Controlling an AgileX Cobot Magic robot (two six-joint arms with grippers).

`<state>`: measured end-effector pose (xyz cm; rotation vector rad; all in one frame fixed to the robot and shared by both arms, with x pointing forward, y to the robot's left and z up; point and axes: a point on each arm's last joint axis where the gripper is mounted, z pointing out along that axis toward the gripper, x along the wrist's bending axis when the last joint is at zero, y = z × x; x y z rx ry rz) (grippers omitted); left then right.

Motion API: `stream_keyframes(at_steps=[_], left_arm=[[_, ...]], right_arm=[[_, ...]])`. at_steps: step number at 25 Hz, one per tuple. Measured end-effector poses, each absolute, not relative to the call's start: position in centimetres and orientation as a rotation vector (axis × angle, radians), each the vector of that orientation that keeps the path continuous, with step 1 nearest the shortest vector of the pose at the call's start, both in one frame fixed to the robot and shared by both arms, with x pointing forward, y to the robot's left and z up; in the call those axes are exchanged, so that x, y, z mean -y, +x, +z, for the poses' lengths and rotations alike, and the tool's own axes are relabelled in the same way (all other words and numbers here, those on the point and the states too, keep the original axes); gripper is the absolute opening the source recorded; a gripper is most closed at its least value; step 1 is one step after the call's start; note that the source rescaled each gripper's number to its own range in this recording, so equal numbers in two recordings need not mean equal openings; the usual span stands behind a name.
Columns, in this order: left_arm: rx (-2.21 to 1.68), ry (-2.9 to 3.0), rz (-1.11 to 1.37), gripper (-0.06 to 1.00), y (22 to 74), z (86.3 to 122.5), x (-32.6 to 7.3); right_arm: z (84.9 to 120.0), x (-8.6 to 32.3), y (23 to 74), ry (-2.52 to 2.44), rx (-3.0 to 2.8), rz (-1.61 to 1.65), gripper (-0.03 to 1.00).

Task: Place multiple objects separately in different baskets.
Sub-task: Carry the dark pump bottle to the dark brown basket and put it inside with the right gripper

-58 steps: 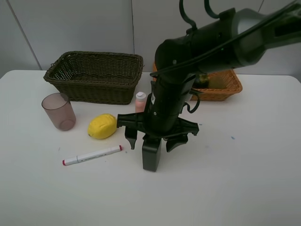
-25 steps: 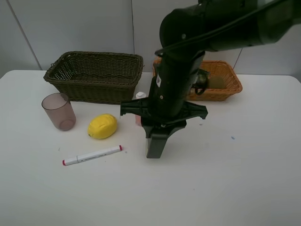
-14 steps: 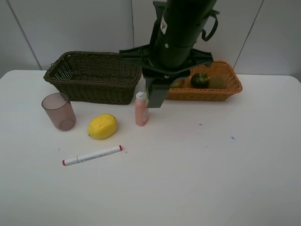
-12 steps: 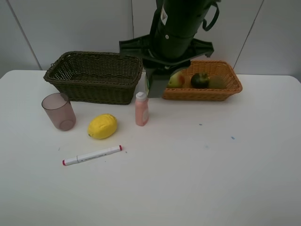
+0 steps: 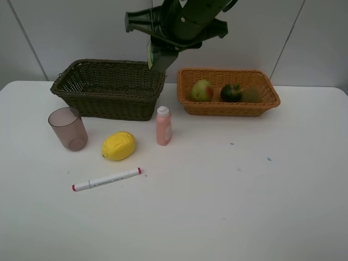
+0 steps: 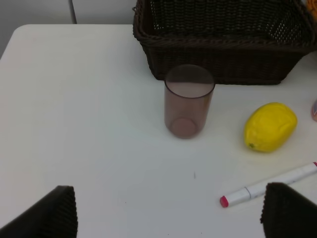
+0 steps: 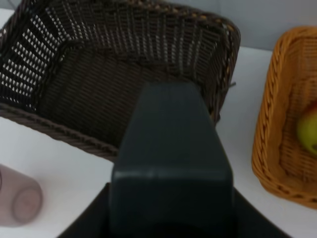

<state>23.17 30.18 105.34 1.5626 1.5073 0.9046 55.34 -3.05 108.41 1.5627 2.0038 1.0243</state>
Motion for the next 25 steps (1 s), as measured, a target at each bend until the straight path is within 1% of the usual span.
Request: stream_keyframes(at_steps=[14, 25], left_arm=[[-1.507, 1.563, 0.905, 0.96, 23.2, 105.3, -30.2], [-1.507, 1.563, 0.905, 0.96, 23.2, 105.3, -30.2]], right_arm=[[103.4, 1.7, 60.8, 1.422, -1.989, 1.201, 0.02], [101.3, -0.5, 64.8, 1.377, -1.957, 1.238, 0.02]])
